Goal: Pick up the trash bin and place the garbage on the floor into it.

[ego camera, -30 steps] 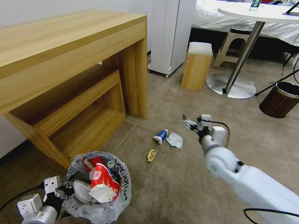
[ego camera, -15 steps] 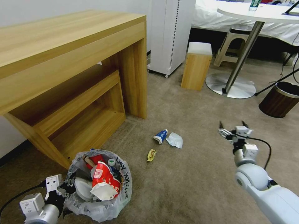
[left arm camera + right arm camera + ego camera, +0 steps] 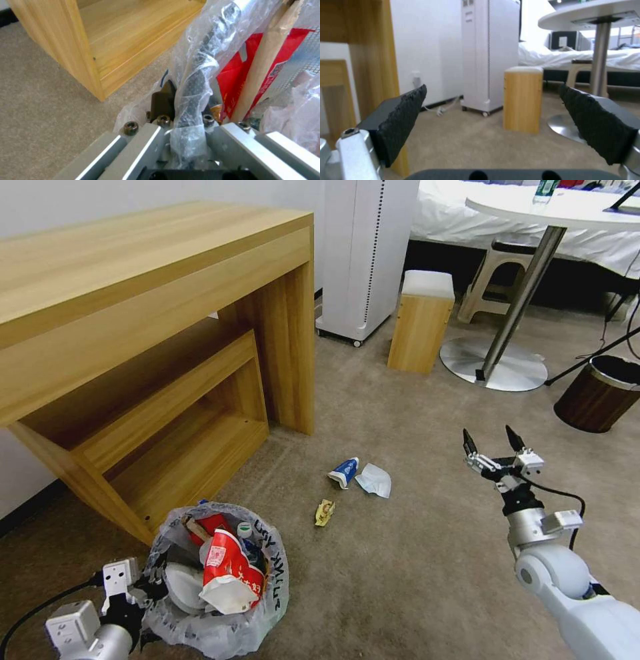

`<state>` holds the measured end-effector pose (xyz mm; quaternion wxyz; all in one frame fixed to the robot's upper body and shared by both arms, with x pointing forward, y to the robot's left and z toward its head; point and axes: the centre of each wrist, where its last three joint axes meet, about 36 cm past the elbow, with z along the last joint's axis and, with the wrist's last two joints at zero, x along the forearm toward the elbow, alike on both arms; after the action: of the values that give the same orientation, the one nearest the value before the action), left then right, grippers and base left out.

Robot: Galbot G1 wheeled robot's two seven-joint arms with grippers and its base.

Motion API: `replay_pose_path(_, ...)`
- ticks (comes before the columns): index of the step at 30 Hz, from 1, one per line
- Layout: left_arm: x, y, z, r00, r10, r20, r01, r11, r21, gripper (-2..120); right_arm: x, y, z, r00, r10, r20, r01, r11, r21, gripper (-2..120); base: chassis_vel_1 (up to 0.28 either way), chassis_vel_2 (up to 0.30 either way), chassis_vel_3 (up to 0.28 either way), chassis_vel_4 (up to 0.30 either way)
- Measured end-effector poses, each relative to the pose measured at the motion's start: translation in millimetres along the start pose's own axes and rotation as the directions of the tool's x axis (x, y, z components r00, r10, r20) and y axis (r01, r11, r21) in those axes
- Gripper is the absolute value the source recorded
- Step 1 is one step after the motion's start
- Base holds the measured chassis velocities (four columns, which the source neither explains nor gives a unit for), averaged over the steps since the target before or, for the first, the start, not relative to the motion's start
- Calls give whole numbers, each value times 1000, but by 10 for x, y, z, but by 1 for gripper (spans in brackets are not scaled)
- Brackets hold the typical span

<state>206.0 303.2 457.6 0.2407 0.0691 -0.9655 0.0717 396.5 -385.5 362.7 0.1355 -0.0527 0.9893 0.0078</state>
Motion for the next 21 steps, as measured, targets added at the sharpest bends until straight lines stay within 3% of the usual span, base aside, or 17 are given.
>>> replay_pose_path(15, 24, 13, 60, 1000, -21, 2, 21, 1000, -7, 0, -20, 132, 6, 982, 154, -106, -142, 983, 116, 100, 0, 0, 0, 0)
replay_pose_path(21, 34, 13, 43, 1000, -22, 8, 22, 1000, -7, 0, -85, 204, -41, 949, 286, -131, -260, 948, 183, 100, 0, 0, 0, 0)
